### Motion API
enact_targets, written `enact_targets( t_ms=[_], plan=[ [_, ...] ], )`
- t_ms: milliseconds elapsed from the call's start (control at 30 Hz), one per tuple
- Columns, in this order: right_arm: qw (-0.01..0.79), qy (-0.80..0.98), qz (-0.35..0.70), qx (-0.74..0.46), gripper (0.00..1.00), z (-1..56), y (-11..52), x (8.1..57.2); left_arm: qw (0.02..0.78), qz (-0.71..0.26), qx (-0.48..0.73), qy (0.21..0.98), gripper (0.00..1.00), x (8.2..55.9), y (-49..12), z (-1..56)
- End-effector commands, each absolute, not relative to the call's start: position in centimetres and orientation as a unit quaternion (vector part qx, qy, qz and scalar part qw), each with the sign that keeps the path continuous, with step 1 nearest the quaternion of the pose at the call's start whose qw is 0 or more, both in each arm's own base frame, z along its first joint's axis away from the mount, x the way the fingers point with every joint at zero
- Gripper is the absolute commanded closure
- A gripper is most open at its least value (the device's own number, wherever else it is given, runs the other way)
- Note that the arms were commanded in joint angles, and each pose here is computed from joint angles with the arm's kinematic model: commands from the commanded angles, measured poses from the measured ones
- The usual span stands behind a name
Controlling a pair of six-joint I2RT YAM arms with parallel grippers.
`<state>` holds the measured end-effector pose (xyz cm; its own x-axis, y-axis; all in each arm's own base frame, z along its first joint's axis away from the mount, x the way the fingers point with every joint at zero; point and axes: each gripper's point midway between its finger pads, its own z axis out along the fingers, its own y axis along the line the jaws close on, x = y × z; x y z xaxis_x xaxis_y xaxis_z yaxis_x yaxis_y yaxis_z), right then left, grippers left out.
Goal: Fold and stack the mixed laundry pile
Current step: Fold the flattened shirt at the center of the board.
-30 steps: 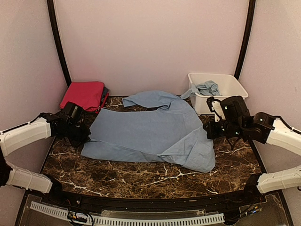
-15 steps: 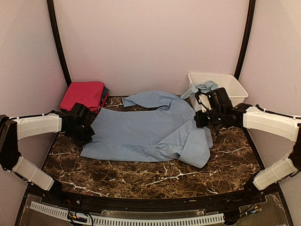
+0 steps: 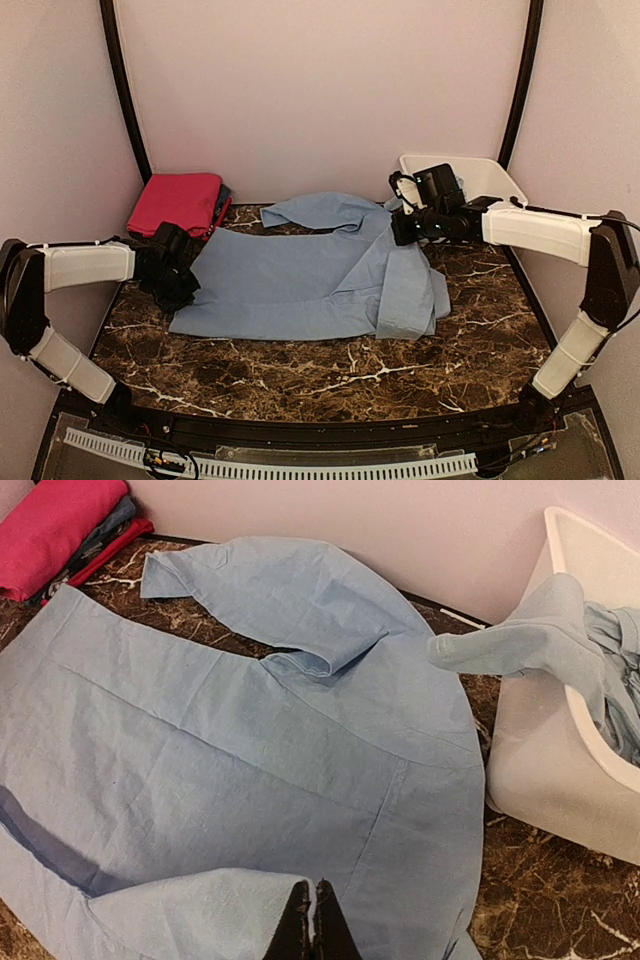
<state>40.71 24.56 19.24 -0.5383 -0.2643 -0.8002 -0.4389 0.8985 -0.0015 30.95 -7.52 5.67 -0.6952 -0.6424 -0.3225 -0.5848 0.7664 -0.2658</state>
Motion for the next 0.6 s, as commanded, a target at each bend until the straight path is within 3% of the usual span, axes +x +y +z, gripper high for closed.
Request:
enact_targets(
  t_ms=[0,67,233,300,433,567],
  plan=[
    [0.458,0.858,0.088,-0.215,1.00,19.6,25.6,43.2,0.205,-0.057,-0.342,0.915,1.00,31.8,-6.8,5.2],
    [0.450,0.861,0.088,-0.220,0.98,19.0,26.2,43.7,0.200,-0.057,-0.339,0.918,0.95,32.0,-7.0,4.8],
    [0.436,0.866,0.108,-0.219,0.42,20.7,26.5,43.1,0.224,-0.073,-0.311,0.921,0.72,33.1,-7.5,6.5],
    [0.449,0.861,0.117,-0.209,0.27,23.2,25.8,42.4,0.262,-0.087,-0.293,0.915,0.52,33.8,-7.5,8.9],
    [0.441,0.858,0.166,-0.205,0.22,26.6,24.5,38.9,0.336,-0.136,-0.228,0.904,0.22,34.6,-8.6,14.1],
    [0.372,0.870,0.254,-0.200,0.26,24.3,24.2,32.3,0.378,-0.234,-0.092,0.891,0.06,33.9,-13.5,17.6]
  ],
)
